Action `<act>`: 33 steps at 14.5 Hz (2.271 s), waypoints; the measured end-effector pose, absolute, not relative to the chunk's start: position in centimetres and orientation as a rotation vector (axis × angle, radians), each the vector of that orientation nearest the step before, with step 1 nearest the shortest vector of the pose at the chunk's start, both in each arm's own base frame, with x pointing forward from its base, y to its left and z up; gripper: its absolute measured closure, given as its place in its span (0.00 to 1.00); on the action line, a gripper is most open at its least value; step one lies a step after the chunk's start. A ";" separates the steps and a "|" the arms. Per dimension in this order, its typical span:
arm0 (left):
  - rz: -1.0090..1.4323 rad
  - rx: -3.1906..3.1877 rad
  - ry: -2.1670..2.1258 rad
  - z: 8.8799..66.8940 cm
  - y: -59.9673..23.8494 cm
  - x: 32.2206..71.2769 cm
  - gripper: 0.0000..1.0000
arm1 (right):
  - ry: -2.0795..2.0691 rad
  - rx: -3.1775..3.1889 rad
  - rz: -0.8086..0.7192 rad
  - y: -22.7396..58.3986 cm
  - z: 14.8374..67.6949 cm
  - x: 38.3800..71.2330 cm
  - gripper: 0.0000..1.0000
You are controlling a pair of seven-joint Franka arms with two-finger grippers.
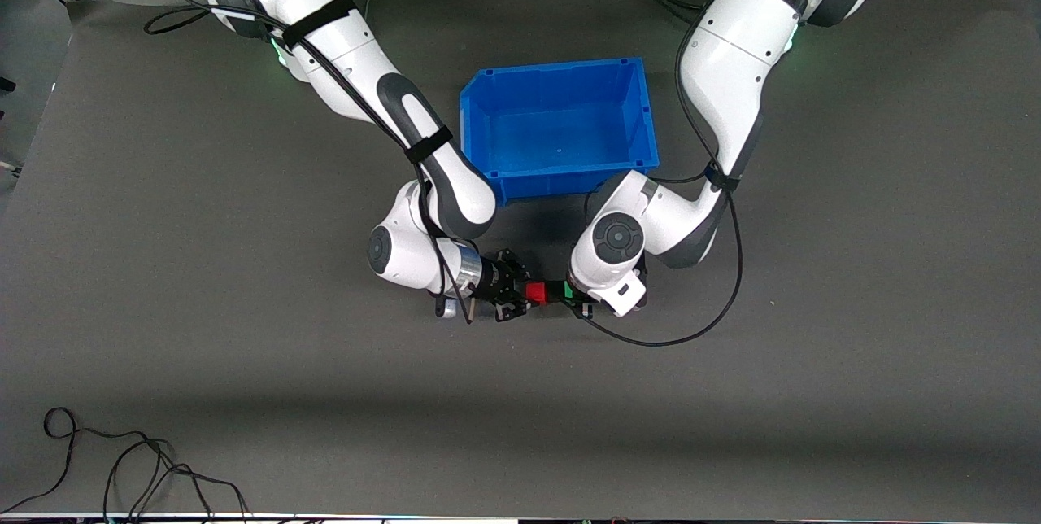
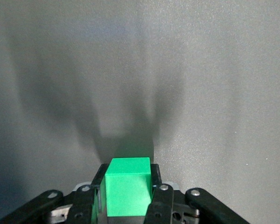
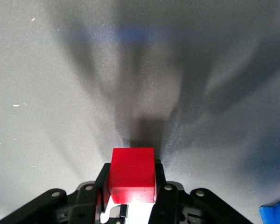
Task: Attach green and red cubes to black cube
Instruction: 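Press the red and green cubes against the black cube from both sides, then open both grippers and lift them away from the joined cubes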
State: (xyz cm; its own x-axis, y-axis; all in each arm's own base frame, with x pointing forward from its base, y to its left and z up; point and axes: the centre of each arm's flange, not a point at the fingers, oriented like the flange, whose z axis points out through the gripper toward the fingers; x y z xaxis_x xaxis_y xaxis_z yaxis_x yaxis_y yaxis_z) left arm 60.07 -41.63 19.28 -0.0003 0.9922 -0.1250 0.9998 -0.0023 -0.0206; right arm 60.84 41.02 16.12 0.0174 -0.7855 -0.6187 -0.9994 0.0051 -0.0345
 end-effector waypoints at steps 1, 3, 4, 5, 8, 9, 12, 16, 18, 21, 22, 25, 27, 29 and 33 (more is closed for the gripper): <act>-0.154 2.173 2.160 19.3 -41.7 60.0 0.56 | 1.817 -1.831 0.600 41.1 16.2 60.8 0.60; -0.150 2.179 2.151 19.4 -42.0 59.9 0.35 | 1.811 -1.832 0.602 41.4 16.3 60.8 0.60; -0.149 2.180 2.148 19.5 -42.1 59.9 0.26 | 1.809 -1.833 0.602 41.5 16.4 60.7 0.60; -0.148 2.179 2.146 19.6 -42.1 59.9 0.13 | 1.809 -1.834 0.602 41.6 16.4 60.7 0.60; -0.140 2.166 2.141 20.2 -42.1 60.4 0.00 | 1.810 -1.835 0.603 41.6 16.3 60.7 0.60; -0.136 2.162 2.141 20.4 -42.0 60.6 0.00 | 1.811 -1.835 0.603 41.6 16.2 60.6 0.60; -0.128 2.152 2.161 21.1 -40.9 61.4 0.00 | 1.820 -1.841 0.606 41.5 15.4 60.5 0.60; -0.110 2.112 2.185 24.3 -38.1 63.6 0.00 | 1.817 -1.856 0.611 42.2 14.8 59.8 0.60; -0.099 2.099 2.182 27.4 -36.1 64.9 0.00 | 1.816 -1.856 0.609 42.4 14.9 59.7 0.59; -0.098 2.146 2.154 33.2 -31.6 66.3 0.00 | 1.833 -1.836 0.600 42.2 15.1 60.0 0.36; -0.117 2.182 2.135 35.0 -30.0 66.5 0.00 | 1.831 -1.833 0.595 42.2 15.2 60.2 0.29; -0.214 2.294 2.047 39.9 -24.1 66.7 0.00 | 1.815 -1.820 0.576 42.2 16.4 61.0 0.00; -0.270 2.400 1.940 43.7 -18.0 66.7 0.00 | 1.804 -1.797 0.520 41.0 18.5 62.8 0.00; -0.307 2.526 1.784 47.0 -12.5 65.9 0.00 | 1.794 -1.780 0.443 38.3 21.9 65.3 0.00; -0.264 2.850 1.292 51.0 -6.8 64.3 0.00 | 1.766 -2.007 0.375 31.0 28.2 68.5 0.00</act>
